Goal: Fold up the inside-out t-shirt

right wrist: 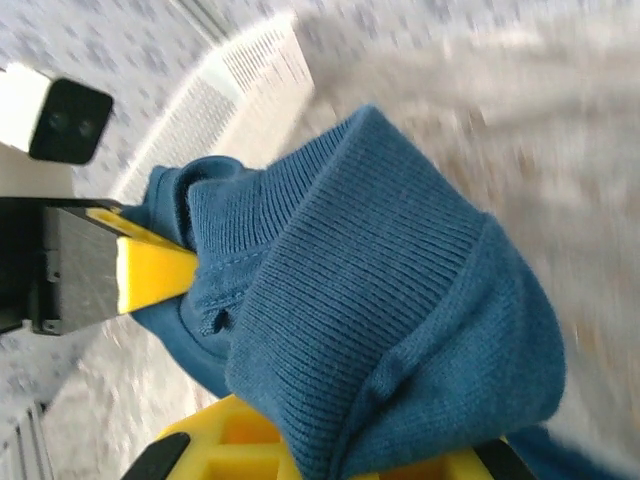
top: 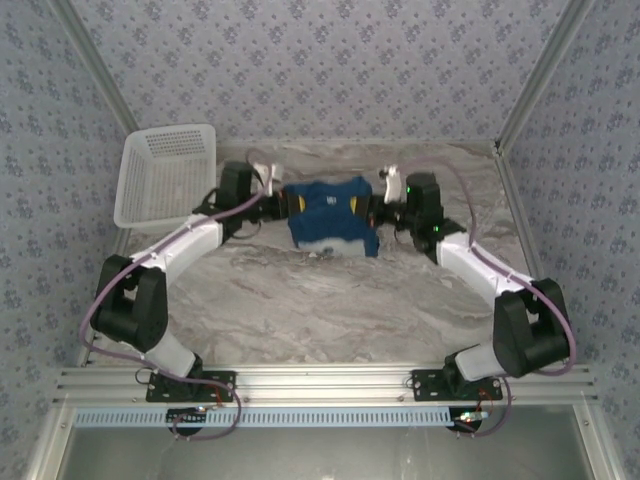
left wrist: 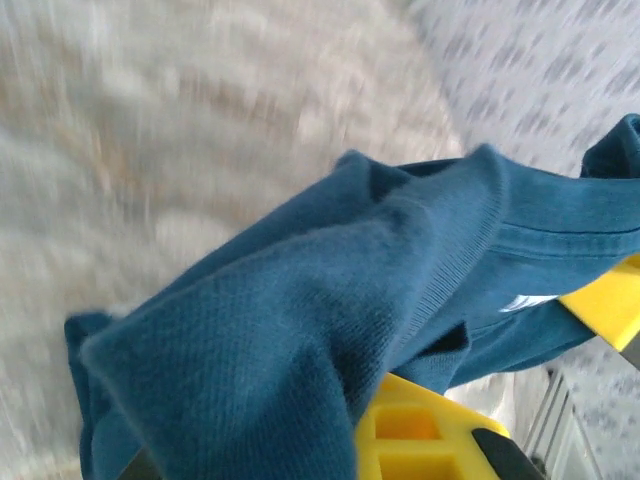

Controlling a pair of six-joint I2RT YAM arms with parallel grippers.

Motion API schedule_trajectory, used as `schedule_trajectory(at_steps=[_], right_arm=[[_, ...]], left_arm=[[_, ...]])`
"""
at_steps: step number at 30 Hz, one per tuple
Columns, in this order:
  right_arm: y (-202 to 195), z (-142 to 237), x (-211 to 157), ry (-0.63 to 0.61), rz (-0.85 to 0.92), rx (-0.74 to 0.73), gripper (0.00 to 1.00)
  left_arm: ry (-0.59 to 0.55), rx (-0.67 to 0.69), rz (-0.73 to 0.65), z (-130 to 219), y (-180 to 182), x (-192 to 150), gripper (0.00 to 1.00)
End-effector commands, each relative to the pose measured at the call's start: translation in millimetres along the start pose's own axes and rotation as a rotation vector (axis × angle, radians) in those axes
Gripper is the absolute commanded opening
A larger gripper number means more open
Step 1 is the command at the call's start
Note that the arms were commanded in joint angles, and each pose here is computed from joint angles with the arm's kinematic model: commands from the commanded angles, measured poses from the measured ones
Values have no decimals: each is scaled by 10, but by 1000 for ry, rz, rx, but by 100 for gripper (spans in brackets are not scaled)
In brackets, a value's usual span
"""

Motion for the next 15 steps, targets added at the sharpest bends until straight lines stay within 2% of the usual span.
schedule_trajectory(at_steps=[1, 5, 8, 11, 15], right_arm=[[133, 209, -320, -9, 16, -28, 0], [82, 372, -710, 25, -50, -104, 0], [-40, 380, -916, 80, -126, -175, 0], [-143, 356, -1049, 148, -170, -235, 0], [-289, 343, -1038, 195, -178, -321, 0]], left_arm=[[17, -49, -30, 46, -238, -311, 0], [119, -30, -19, -108, -257, -732, 0], [172, -1, 2, -241, -164, -904, 0], [199, 29, -3, -350, -80, -897, 0], [229, 85, -4, -504, 72, -820, 0]])
Point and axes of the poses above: each hand's point on the last joint's axis, 136 mm out from that joint toward the fingers, its own z axis back along the fingers, its own y axis along the line the jaws close on, x = y × z, the point moved 4 cm from there along z, back along the fingers, and after that the axes turned 7 degrees about z, right-handed, at the moved point
